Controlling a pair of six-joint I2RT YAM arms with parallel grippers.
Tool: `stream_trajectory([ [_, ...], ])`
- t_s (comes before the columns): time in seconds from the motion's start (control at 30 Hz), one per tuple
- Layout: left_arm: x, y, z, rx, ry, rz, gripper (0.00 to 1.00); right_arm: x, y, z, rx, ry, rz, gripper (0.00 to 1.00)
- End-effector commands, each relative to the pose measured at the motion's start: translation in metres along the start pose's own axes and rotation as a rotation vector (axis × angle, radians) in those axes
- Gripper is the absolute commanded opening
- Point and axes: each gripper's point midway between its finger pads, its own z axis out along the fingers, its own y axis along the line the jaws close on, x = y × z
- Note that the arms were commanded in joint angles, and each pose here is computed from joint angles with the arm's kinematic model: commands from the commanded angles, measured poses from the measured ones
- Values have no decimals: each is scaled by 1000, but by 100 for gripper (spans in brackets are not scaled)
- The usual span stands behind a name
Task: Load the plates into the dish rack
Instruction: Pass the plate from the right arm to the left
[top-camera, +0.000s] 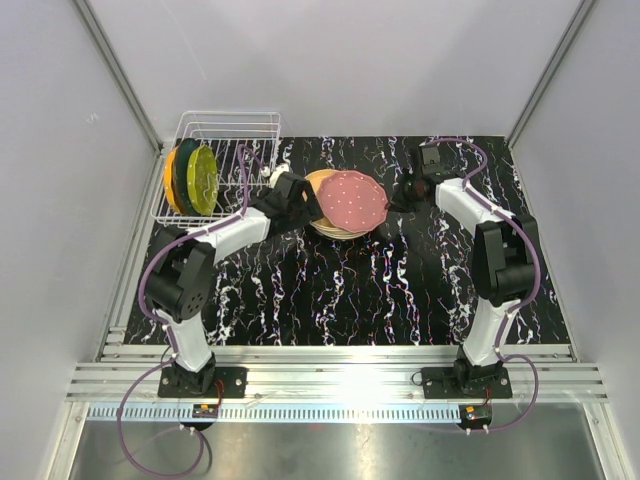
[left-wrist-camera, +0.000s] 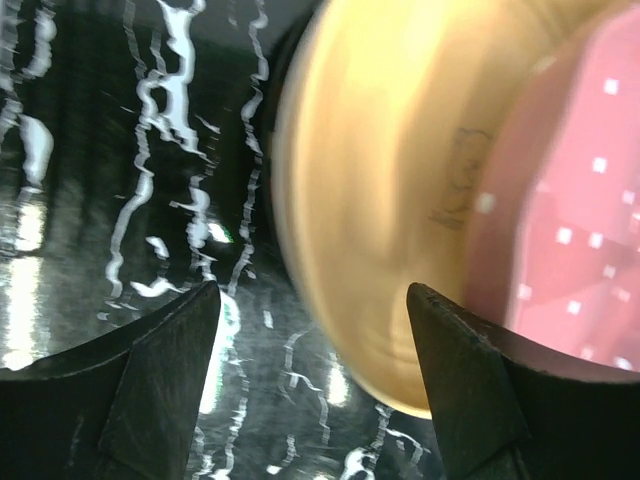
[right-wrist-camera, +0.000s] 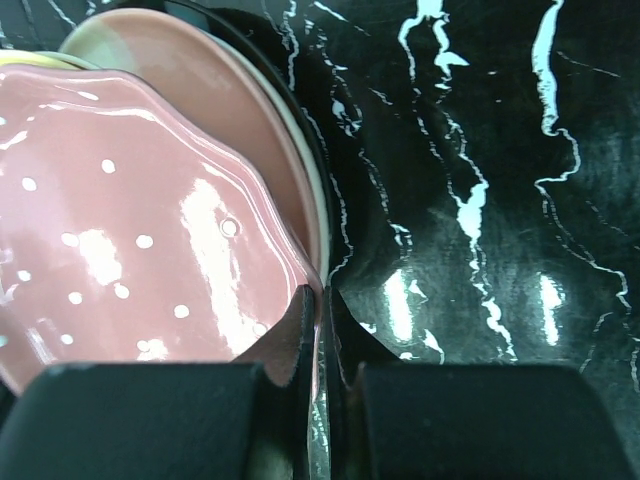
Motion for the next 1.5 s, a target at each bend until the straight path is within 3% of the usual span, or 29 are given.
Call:
stream_trajectory([
  [0.0,-23,-33,-22,155,-41,-106,80,-3,14,-16,-51,-13,11,0],
  [0.13,-19,-37,-34,223,-20,-222,80,-3,16,-20,-57,-8,6,0],
  [0.3,-16,-45,-52,303,5,-239,80,-4,16,-21,-55,-9,9,0],
  [0.5,-44,-76,-84,509,-117,-247,80,-4,16,-17,-57,-1,20,0],
  [0.77,-56,-90,-74,521,-128,-186,84,-7,18,-19,-61,-9,13,0],
  [0.97,-47,-91,-43,470,-62,-153,85,-7,19,-19,-65,-10,11,0],
  [1.17,-38,-75,-18,337,-13,-148,84,-6,18,-19,-60,-8,4,0],
  [1.37,-36,-80,-12,365,-10,-154,84,-7,16,-18,-56,-8,-2,0],
  [1.47,-34,-94,-12,426,8,-153,76,-6,17,-18,-58,-8,-4,0],
])
